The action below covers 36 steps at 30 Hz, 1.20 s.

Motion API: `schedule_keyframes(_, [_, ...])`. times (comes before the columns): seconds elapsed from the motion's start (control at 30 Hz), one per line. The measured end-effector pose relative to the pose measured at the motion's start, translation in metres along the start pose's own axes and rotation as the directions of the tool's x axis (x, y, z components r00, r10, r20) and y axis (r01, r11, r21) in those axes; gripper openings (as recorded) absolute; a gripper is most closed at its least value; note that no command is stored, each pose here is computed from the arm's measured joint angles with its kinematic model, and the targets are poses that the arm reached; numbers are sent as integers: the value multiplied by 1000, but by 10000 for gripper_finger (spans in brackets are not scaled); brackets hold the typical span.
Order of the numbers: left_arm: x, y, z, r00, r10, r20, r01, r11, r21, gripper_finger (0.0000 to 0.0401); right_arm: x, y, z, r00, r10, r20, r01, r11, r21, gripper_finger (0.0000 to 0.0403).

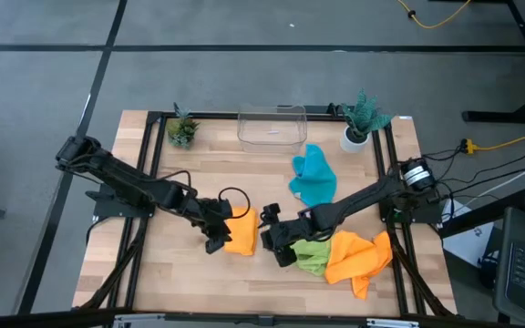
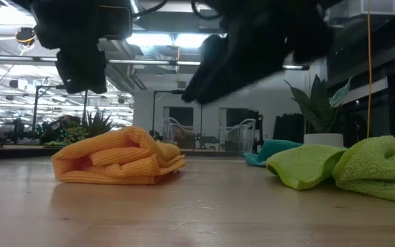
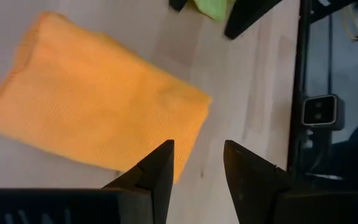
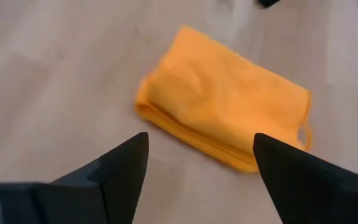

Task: Fold microfiber towels
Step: Fold the orange towel

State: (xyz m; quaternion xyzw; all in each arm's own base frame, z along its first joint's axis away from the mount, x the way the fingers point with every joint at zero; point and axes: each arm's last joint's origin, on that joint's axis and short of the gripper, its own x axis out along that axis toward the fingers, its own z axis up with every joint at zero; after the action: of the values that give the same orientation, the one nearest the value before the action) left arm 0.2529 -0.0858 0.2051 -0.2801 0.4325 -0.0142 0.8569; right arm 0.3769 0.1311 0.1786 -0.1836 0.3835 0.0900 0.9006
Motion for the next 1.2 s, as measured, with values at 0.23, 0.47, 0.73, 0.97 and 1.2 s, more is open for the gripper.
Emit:
schedule_keyframes(0.23, [3, 4, -2, 999, 52, -14, -52, 999, -7, 131, 27, 5, -14, 991, -123, -60, 106, 967, -231, 290])
schedule_keyframes(0.47, [1, 15, -8, 983, 161, -85, -165, 985, -46, 131, 44, 9, -18, 984, -174, -44, 140, 897, -418, 290])
schedule_keyframes(0.73, [-1, 23, -15, 961, 225, -164, -239, 969, -70, 131, 68, 16, -27, 967, -253, -22, 184, 759, -625, 290])
schedule_keyframes(0.97, [-2, 25, -16, 951, 262, -164, -275, 959, -66, 131, 76, 17, -26, 973, -230, 38, 194, 713, -674, 290])
schedule_keyframes(1.2, [-3, 33, -13, 937, 308, -163, -323, 944, -73, 131, 79, 7, -27, 980, -193, 46, 175, 728, -662, 290])
